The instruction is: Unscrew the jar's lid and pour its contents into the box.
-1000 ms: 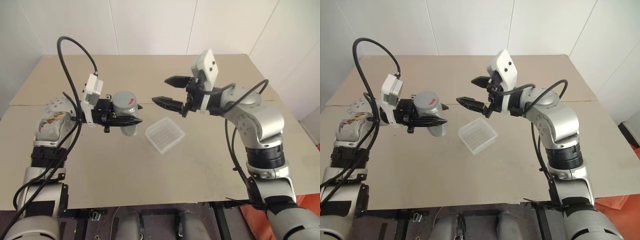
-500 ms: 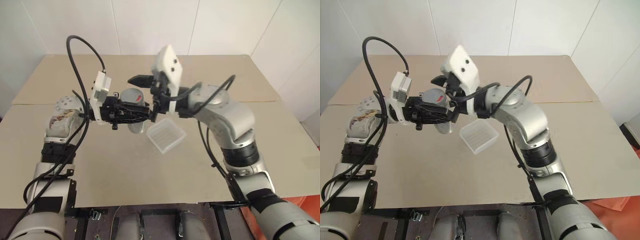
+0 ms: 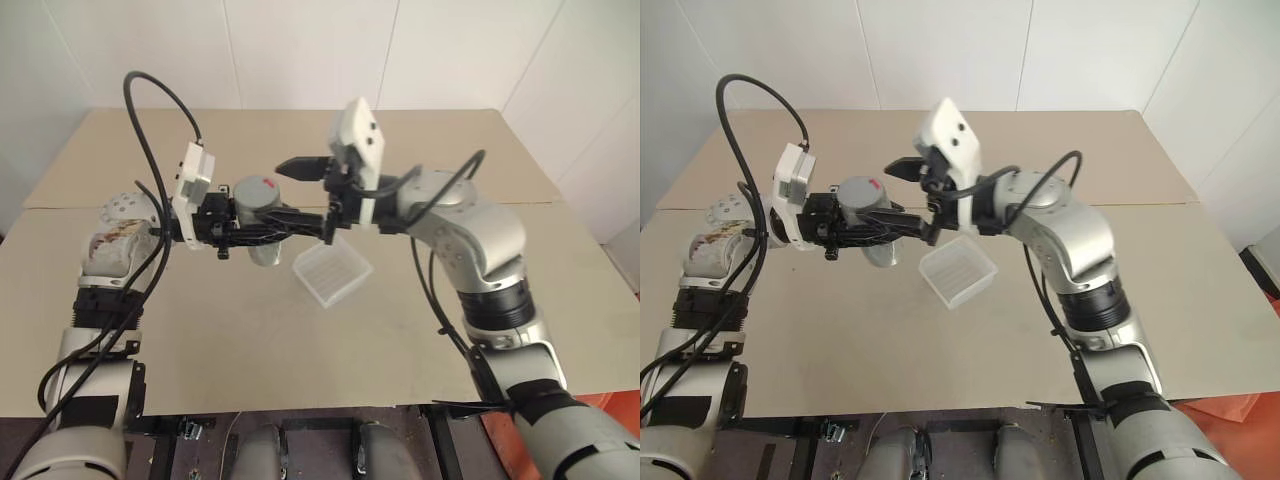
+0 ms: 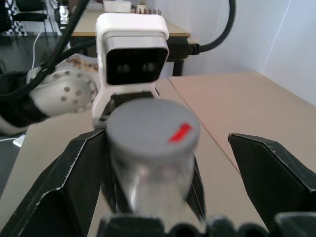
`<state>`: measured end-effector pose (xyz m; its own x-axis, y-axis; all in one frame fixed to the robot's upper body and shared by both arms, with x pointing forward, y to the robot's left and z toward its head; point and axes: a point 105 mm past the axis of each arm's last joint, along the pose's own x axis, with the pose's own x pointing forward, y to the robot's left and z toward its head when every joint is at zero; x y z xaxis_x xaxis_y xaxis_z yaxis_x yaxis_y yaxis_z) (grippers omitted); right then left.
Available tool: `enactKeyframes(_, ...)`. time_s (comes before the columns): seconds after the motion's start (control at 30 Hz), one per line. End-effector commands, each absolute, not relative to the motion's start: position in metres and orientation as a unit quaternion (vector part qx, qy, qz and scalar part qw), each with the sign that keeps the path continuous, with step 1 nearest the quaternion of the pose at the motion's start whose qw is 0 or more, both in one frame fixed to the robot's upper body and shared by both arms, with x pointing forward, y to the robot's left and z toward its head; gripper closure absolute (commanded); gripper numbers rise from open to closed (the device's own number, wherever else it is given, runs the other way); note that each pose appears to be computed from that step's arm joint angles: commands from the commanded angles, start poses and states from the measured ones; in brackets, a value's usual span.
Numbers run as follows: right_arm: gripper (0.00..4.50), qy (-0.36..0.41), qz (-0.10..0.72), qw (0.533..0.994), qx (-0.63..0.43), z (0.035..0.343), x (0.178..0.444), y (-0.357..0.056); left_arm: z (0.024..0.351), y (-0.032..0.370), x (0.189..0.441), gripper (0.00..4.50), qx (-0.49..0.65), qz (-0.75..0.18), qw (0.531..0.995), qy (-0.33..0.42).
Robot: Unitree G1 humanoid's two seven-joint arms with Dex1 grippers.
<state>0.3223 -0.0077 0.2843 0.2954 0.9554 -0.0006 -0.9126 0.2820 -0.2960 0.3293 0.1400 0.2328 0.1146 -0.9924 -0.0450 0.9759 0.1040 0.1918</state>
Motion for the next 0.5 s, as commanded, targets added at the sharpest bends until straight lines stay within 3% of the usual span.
enactKeyframes(0.03, 0.04, -0.136, 0.575, 0.798, -0.124, 0.305, 0.320, -0.027, 0.247, 0.143, 0.320, 2.58, 0.103, -0.671, 0.730, -0.075)
enactKeyframes(0.33, 0.04, -0.162, 0.640, 0.741, -0.120, 0.307, 0.289, 0.001, 0.250, 0.132, 0.325, 2.58, 0.102, -0.676, 0.725, -0.085)
enactKeyframes(0.5, 0.04, -0.158, 0.626, 0.756, -0.110, 0.308, 0.299, 0.028, 0.251, 0.127, 0.326, 2.58, 0.101, -0.680, 0.721, -0.089)
